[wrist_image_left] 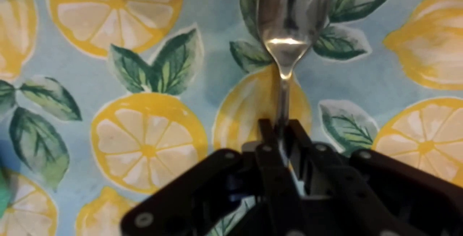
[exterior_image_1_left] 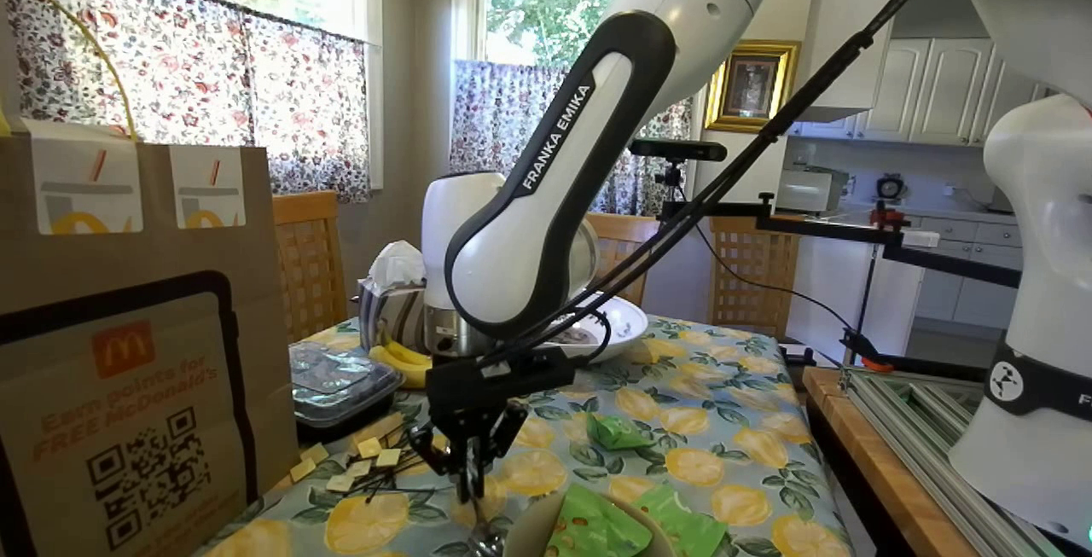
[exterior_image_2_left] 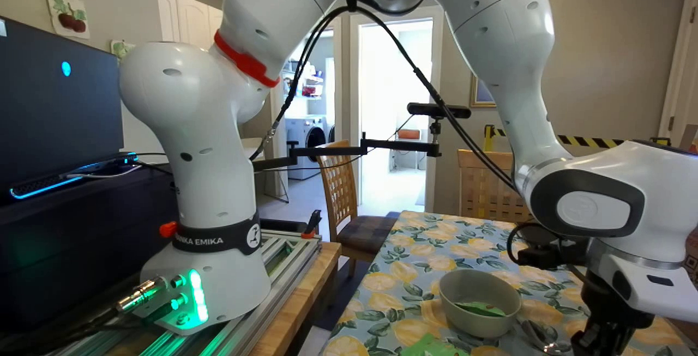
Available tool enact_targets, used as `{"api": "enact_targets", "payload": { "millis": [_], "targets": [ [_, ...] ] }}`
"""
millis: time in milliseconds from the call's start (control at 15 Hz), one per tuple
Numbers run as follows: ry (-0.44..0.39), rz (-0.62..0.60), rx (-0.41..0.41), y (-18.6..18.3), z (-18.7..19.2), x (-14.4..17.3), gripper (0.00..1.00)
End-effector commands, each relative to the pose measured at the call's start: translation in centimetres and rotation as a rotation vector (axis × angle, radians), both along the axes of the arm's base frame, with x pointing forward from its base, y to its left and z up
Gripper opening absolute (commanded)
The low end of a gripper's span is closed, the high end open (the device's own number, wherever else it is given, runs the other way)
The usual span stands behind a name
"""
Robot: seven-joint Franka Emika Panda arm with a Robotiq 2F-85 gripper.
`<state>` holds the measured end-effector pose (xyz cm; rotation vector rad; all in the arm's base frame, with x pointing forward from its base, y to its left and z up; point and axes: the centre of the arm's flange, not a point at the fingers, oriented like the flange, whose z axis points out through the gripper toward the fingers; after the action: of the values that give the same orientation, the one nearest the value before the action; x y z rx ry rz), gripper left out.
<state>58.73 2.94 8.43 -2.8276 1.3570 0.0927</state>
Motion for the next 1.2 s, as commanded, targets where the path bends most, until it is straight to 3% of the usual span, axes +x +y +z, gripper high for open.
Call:
{"api": "enact_targets", "payload": {
  "millis": [0,667,1133],
  "targets": [
    [-0.015,0.005,-0.014,1.1,2.4,-1.4,0.04],
    [-0.127,-0.019,-0.079,0.7,8.7,-4.3,0.04],
    [-0.165,0.044,-0.209,2.9,11.3,-6.5,0.04]
  ]
}}
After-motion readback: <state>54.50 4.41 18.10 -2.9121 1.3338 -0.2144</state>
